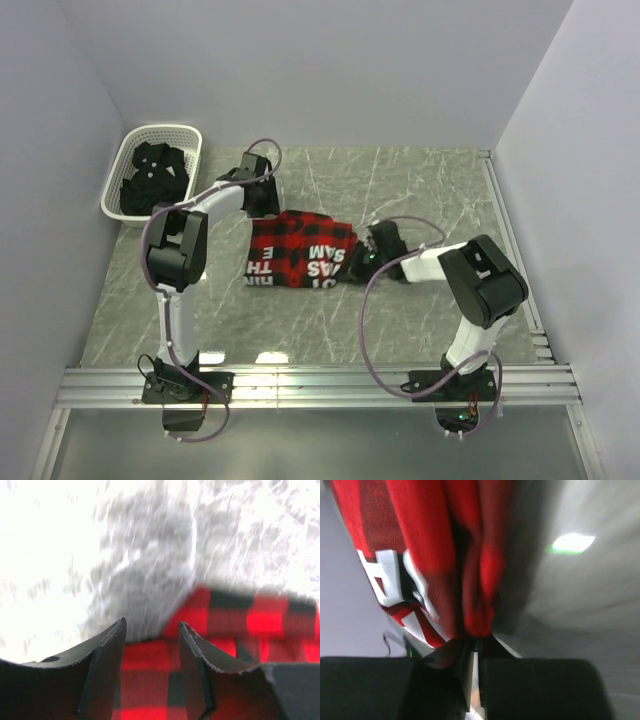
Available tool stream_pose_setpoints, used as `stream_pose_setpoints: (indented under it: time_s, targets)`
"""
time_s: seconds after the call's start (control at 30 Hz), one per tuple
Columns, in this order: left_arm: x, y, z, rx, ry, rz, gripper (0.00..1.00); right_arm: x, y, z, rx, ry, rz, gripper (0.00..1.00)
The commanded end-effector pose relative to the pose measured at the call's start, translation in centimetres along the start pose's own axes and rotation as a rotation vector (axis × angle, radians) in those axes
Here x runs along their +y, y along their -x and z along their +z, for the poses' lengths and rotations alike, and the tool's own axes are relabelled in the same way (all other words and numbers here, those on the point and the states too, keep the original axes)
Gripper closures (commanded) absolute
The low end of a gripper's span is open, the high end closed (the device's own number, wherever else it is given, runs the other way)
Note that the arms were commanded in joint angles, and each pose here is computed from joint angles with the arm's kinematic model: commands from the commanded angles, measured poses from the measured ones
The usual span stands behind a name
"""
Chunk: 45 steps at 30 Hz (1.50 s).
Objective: Fold and stack the long sleeve shirts
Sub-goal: Fold the shirt
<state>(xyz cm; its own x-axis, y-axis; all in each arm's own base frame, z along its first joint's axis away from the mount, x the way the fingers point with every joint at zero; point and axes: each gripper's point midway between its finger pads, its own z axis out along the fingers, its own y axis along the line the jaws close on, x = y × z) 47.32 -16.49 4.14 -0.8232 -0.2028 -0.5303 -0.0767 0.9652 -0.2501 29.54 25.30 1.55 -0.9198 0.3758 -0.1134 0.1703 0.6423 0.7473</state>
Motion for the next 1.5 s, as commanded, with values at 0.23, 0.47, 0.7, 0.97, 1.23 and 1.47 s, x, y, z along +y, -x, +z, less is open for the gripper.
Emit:
stream_pose_setpoints:
  time_s: [0.23, 0.47, 0.7, 0.97, 1.23, 1.47]
  targets:
    - [-0.6, 5.2, -1.3, -0.145, -0.006, 0.172, 0.36, 3.2, -2.5, -2.4, -0.069, -0.073, -0.076, 0.55]
    - [-3.2, 7.4, -11.5, -0.330, -0.068, 0.149, 0.19, 4.2, -0.3, -5.9, -0.151, -0.085, -0.192, 0.57]
    - [-5.8, 1.7, -16.2, -0.341, -0.099, 0.248, 0.20, 6.8, 0.9, -4.9, -0.129, -0.006, -0.221, 0.61]
    - [-6.4, -3.9, -19.1, -0.328, -0.172, 0.267, 0.21, 4.9, -0.1, -1.8, -0.063, 0.018, -0.143, 0.66]
    - [-6.7, -7.9, -19.3, -0.277, -0.242, 0.261, 0.22, 3.9, -3.1, -0.8, 0.061, 0.083, -0.059, 0.62]
    - [-7.2, -10.0, -19.2, -0.246, -0.289, 0.245, 0.22, 4.1, -2.9, -1.2, 0.050, 0.076, -0.078, 0.58]
